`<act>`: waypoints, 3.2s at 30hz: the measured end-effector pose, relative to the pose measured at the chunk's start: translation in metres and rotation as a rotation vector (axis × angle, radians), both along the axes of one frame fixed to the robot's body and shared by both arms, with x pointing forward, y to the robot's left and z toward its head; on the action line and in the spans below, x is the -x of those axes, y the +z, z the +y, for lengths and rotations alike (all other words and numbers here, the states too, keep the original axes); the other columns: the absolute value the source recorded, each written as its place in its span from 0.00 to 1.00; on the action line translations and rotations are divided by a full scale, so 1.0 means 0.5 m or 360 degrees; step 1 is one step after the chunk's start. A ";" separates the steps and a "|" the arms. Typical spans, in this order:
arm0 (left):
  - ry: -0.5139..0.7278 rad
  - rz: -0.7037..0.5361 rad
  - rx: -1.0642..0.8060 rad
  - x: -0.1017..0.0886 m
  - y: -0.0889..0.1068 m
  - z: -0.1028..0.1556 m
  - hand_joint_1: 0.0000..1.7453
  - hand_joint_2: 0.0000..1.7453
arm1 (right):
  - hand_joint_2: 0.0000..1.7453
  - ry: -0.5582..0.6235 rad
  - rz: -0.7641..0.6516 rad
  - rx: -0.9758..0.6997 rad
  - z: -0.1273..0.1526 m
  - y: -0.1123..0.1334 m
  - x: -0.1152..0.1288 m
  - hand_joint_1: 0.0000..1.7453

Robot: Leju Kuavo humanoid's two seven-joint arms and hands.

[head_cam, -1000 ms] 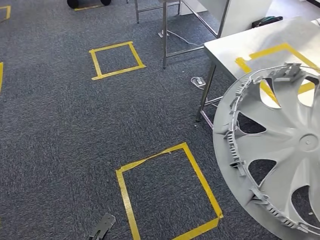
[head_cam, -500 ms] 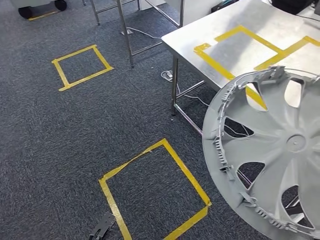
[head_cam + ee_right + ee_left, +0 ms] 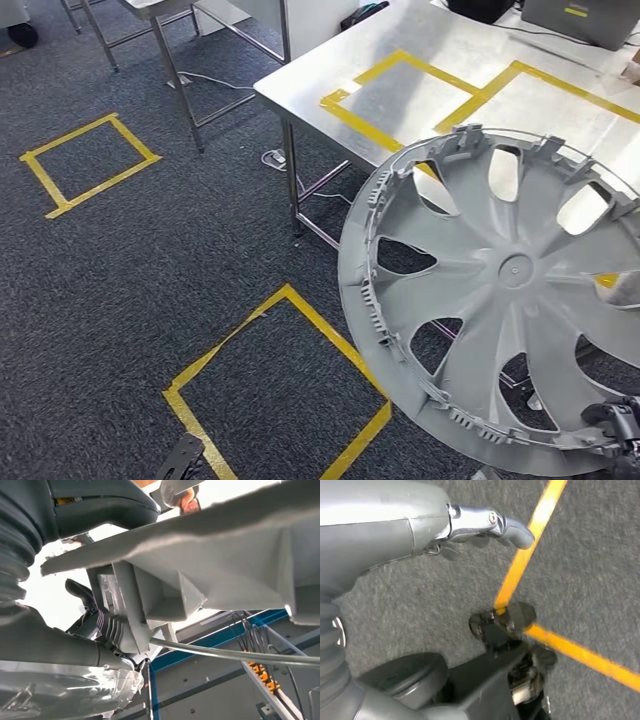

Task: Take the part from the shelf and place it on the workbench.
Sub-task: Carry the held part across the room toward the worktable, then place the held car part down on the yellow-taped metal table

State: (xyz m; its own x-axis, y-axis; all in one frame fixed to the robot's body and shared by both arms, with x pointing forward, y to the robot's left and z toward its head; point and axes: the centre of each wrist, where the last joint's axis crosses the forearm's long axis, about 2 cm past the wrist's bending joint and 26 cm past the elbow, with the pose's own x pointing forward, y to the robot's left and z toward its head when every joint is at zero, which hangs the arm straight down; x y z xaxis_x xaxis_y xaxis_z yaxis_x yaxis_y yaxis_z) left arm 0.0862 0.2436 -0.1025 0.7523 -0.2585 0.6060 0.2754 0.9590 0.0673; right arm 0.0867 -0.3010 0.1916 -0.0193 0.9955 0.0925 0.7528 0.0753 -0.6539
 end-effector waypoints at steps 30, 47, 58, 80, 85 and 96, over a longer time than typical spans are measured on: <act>-0.0048 0.0010 -0.0078 -0.022 0.005 -0.001 0.00 1.00 | 1.00 0.0038 0.0301 0.0005 0.052 -0.046 0.025 1.00; -0.0017 0.0005 -0.0104 -0.035 0.008 0.000 0.00 1.00 | 1.00 -0.0020 0.0446 -0.0047 0.088 -0.067 0.026 1.00; -0.0019 0.0009 -0.0112 -0.032 0.007 -0.002 0.00 1.00 | 1.00 0.0003 0.0471 -0.0058 0.096 -0.073 0.027 1.00; -0.0036 -0.0017 -0.0113 -0.042 0.010 -0.007 0.00 1.00 | 1.00 0.0113 0.0459 0.0090 0.081 -0.075 0.028 1.00; -0.0025 0.0003 -0.0117 -0.031 0.007 -0.003 0.00 1.00 | 1.00 0.0107 0.0464 0.0094 0.080 -0.076 0.029 1.00; -0.0009 0.0005 -0.0126 -0.031 0.007 0.000 0.00 1.00 | 1.00 0.0112 0.0456 0.0114 0.079 -0.075 0.026 1.00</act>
State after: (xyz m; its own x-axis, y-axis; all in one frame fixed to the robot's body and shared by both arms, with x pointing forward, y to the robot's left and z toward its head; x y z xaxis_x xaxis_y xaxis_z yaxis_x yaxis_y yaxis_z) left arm 0.1015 0.2436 -0.0989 0.7524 -0.3099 0.5812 0.2811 0.9491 0.1421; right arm 0.0735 -0.2618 0.1542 -0.0715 0.9969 0.0339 0.5314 0.0668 -0.8445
